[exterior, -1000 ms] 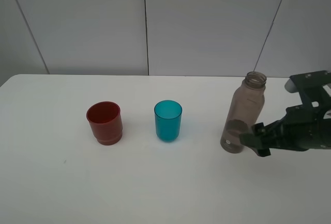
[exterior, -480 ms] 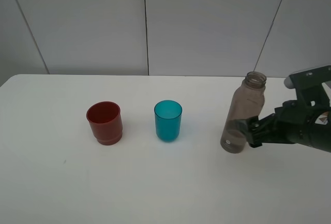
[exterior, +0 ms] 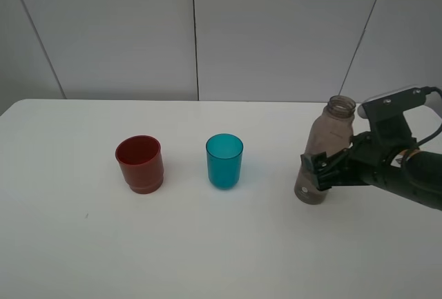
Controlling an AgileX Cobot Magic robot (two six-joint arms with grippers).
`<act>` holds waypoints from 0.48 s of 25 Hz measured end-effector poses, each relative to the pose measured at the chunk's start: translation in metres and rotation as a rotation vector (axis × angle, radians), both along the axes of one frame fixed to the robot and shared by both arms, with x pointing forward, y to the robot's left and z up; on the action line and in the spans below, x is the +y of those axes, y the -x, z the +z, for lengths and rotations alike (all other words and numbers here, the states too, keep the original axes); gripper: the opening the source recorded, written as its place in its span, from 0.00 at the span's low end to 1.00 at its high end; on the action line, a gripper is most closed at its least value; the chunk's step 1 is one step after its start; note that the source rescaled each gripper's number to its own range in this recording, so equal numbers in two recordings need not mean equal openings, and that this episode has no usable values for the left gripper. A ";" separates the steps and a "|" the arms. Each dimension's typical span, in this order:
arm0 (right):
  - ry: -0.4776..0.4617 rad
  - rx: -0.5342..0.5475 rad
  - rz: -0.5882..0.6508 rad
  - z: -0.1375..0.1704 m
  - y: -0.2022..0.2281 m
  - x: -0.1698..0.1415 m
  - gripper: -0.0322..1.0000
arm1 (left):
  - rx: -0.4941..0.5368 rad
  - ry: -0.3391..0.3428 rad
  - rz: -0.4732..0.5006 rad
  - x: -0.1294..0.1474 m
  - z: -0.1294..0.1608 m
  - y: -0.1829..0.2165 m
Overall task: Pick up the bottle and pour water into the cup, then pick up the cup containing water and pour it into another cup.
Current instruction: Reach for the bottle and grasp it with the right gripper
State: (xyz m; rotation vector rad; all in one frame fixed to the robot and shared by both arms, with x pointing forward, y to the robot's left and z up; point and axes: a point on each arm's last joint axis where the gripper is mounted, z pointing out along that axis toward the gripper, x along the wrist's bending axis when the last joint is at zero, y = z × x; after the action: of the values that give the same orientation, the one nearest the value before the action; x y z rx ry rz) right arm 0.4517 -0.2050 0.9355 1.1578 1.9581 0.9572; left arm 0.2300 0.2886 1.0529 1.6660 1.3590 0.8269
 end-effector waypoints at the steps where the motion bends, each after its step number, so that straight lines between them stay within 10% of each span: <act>1: -0.011 -0.001 -0.002 -0.001 -0.003 0.002 1.00 | 0.000 0.000 0.000 0.000 0.000 0.000; 12: -0.072 -0.013 -0.043 -0.010 -0.022 0.008 1.00 | 0.000 0.000 0.000 0.000 0.000 0.000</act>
State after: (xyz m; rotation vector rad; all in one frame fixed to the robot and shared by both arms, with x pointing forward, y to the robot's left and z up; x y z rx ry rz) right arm 0.4735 -0.1972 0.9250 1.2253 1.8947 1.0178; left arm 0.2300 0.2886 1.0529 1.6660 1.3590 0.8269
